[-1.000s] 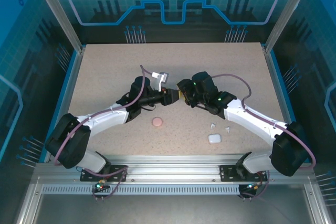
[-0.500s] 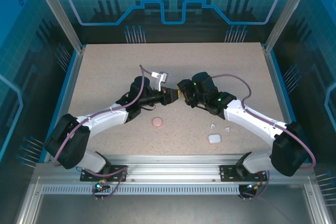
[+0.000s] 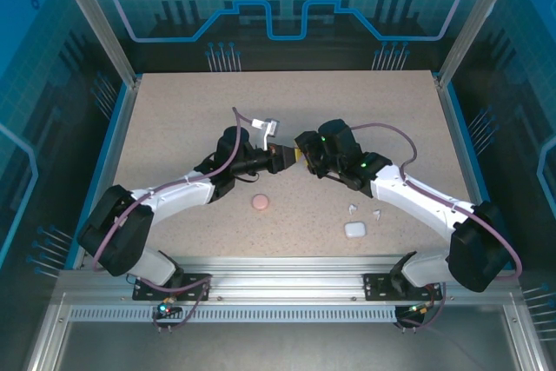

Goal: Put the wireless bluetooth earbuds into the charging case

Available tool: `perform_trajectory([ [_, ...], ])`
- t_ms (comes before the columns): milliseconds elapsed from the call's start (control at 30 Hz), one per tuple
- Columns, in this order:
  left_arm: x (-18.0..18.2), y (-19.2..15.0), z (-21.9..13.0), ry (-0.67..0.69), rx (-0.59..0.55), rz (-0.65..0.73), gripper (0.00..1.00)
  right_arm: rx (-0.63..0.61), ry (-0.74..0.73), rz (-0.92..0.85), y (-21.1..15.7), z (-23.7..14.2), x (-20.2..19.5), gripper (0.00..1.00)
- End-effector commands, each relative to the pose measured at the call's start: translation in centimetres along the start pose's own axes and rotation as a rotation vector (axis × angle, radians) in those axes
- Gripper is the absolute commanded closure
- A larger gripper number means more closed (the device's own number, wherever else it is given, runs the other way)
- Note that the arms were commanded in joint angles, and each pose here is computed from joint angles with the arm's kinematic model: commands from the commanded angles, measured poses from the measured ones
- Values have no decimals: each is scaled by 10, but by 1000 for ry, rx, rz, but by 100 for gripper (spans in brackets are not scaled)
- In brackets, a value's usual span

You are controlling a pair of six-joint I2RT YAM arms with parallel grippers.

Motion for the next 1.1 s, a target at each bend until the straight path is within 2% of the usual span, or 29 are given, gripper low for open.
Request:
perform_trajectory([
  [0,-15,5,5,-67,-19,25,95,33,31,-1,-1,-4,4,19],
  [33,-14,5,5,-66,-18,24,96,21,38,2,4,-7,5,10],
  [67,-14,4,5,-65,-17,24,97,8,49,1,10,-11,6,6],
  [267,-14,2,0,-46,5,34,100,-117,27,-117,51,-66,-5,2],
  [400,-9,7,-10,-38,17,39,100,-161,28,-399,72,-96,-16,1],
  [467,-7,12,-15,-43,23,33,100,-142,67,-576,71,-101,-13,2],
  [533,-5,16,-18,-57,43,24,100,-79,151,-739,61,-102,-6,2],
  [700,-8,19,-22,-85,84,11,100,52,241,-885,40,-84,-12,2],
  [900,-11,18,-23,-100,115,2,100,152,227,-976,19,-55,-9,5],
  [1067,-12,18,-23,-101,113,0,100,177,187,-970,15,-36,-16,7],
])
Point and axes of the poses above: each hand's point on the last joint's axis, 136 mm out from that joint toward the fingers, its own z axis out along the fingers, its own x axis along the line the jaws close on, y = z × x, the point moved 6 cm from there along -z, back along the fingers, and after that the axes turned 5 degrees about -z, right-handed, at the moved point
